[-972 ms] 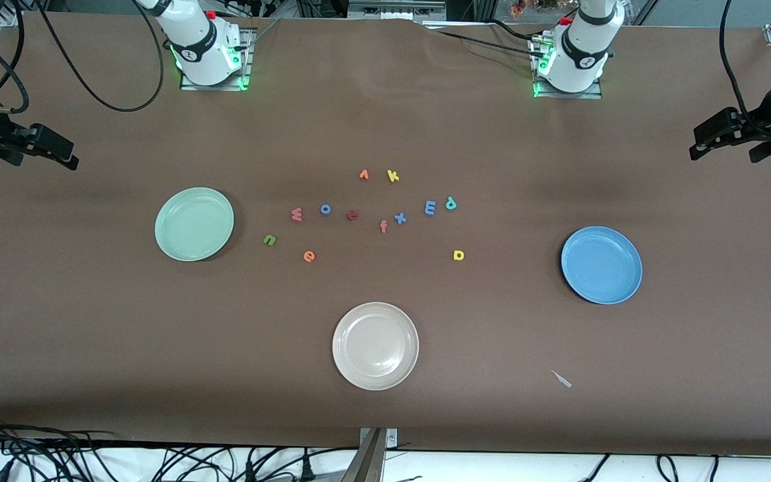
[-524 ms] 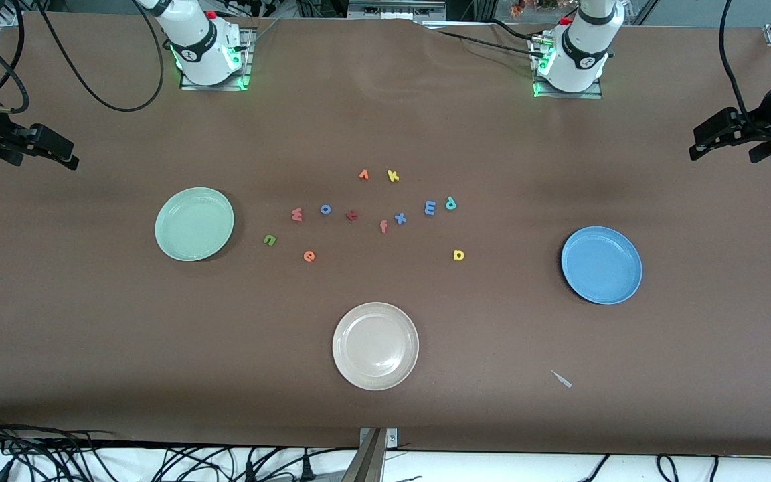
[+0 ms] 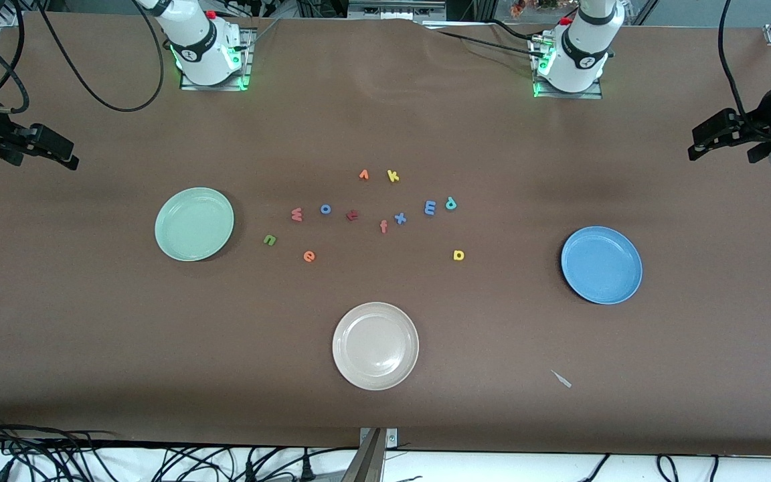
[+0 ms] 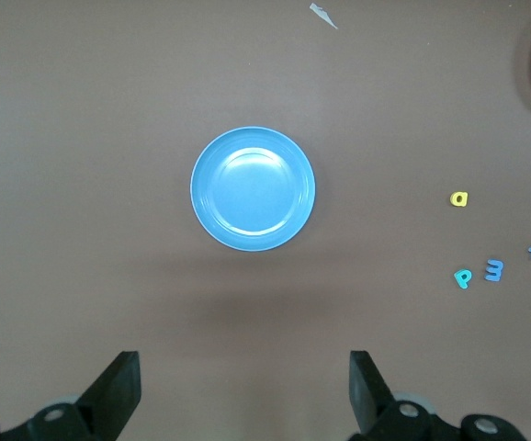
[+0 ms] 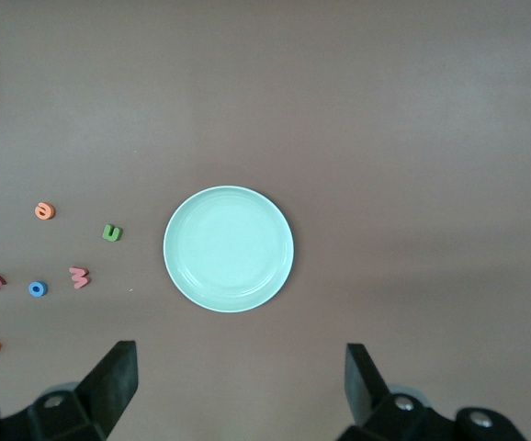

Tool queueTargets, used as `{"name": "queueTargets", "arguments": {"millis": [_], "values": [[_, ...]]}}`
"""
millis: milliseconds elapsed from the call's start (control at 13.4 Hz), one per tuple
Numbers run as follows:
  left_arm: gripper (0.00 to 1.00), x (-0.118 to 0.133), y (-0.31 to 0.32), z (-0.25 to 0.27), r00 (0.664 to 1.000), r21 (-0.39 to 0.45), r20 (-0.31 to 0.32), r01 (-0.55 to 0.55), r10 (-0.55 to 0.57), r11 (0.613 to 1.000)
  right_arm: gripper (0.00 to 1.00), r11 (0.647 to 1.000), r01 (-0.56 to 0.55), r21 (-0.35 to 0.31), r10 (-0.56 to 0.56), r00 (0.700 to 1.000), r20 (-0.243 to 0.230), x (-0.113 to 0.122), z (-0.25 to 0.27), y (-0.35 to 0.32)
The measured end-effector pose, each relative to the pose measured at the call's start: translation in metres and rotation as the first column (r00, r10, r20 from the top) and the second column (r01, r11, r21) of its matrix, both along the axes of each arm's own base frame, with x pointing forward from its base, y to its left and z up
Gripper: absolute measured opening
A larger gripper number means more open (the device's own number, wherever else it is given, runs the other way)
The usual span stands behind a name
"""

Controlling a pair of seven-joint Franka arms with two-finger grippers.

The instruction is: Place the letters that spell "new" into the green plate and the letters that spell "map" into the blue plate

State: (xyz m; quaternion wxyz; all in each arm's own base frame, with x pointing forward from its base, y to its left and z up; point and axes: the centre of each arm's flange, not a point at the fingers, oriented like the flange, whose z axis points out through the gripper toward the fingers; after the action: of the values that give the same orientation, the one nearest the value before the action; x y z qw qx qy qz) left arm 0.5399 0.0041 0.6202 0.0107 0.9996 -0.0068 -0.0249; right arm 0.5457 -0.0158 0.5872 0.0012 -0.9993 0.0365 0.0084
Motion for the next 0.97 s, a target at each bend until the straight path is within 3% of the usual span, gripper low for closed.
{"name": "queueTargets", "arguments": {"millis": [972], "values": [[1.0,-0.0001,0.0,-0.0026,1.0,0.0,-0.005,0.0,0.0,1.0,1.0,1.0,0.0,0.0,0.0,1.0,0.0,0.0,0.0,0.0]]}}
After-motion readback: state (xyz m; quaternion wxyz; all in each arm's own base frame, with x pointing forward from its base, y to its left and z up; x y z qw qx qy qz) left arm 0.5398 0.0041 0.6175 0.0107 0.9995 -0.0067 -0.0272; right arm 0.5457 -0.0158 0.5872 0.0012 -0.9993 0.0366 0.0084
